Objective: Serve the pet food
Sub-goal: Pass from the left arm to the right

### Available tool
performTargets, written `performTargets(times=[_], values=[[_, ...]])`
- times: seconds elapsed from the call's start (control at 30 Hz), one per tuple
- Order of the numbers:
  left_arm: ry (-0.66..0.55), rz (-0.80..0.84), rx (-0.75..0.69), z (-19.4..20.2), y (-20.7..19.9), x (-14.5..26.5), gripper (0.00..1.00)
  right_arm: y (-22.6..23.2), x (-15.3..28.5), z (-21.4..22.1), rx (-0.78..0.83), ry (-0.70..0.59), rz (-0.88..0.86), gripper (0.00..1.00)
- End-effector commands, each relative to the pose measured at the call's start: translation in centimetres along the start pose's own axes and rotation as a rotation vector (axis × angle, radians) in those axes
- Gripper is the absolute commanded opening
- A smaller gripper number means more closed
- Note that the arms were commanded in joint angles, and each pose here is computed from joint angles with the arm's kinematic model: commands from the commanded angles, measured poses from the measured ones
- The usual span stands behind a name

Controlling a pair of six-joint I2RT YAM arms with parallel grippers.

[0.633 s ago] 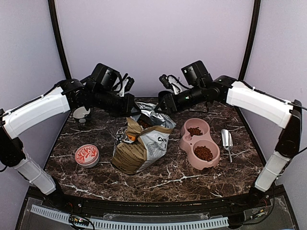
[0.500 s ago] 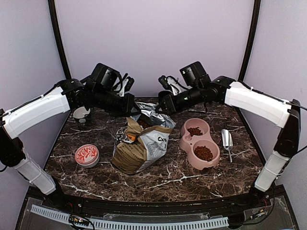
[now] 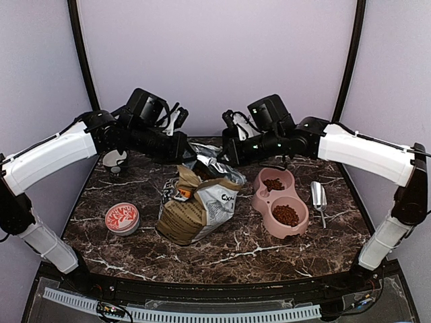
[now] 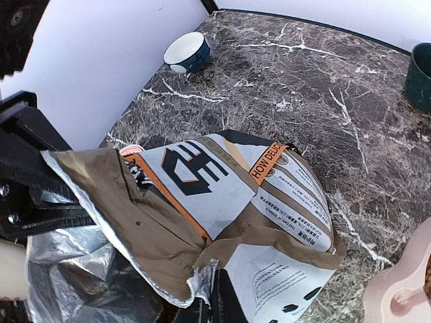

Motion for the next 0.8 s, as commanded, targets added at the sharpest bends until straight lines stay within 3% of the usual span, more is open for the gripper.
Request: performTargets(times=[0.0, 0.07, 0.17, 0.3, 0.47, 0.67, 0.77], values=[[0.021, 0.042, -0.055, 0.6, -0.7, 2.1, 0.08, 2.8, 2.3, -0.6, -0.088, -0.066, -0.040, 0.00], [0.016, 0.057, -0.074, 0.5, -1.1, 2.4, 0.12, 3.0, 3.2, -1.0, -0.116, -0.094, -0.033, 0.00], [0.001, 0.065, -0.100, 0.2, -1.4, 3.1, 0.26, 2.8, 4.6, -1.6, -0.156, -0.137, -0.002, 0.00], [-0.036, 0.027, -0.118, -0.5, -1.1, 4.5, 0.66, 2.3, 6.3, -2.1, -0.204, -0.191, 0.035, 0.00], [-0.103, -0.062, -0.154, -1.7, -0.2, 6.9, 0.98, 1.7, 7.3, -2.0, -0.273, -0.227, 0.051, 0.00], [-0.217, -0.135, -0.242, -2.2, 1.0, 9.3, 0.99, 1.0, 8.9, -2.1, -0.357, -0.283, 0.092, 0.00], [-0.256, -0.090, -0.305, -1.9, 0.3, 10.4, 0.89, 0.7, 9.7, -2.5, -0.389, -0.314, 0.102, 0.00]])
Point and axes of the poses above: each gripper's point midway between its finger pads, its own x axis back along the fingers, its own y axis along the line the jaws close on, z = x × y, the point moved 1 cm from there along x, back along the fingers, and after that the axes turned 2 degrees about -x, right-handed, at the moved point
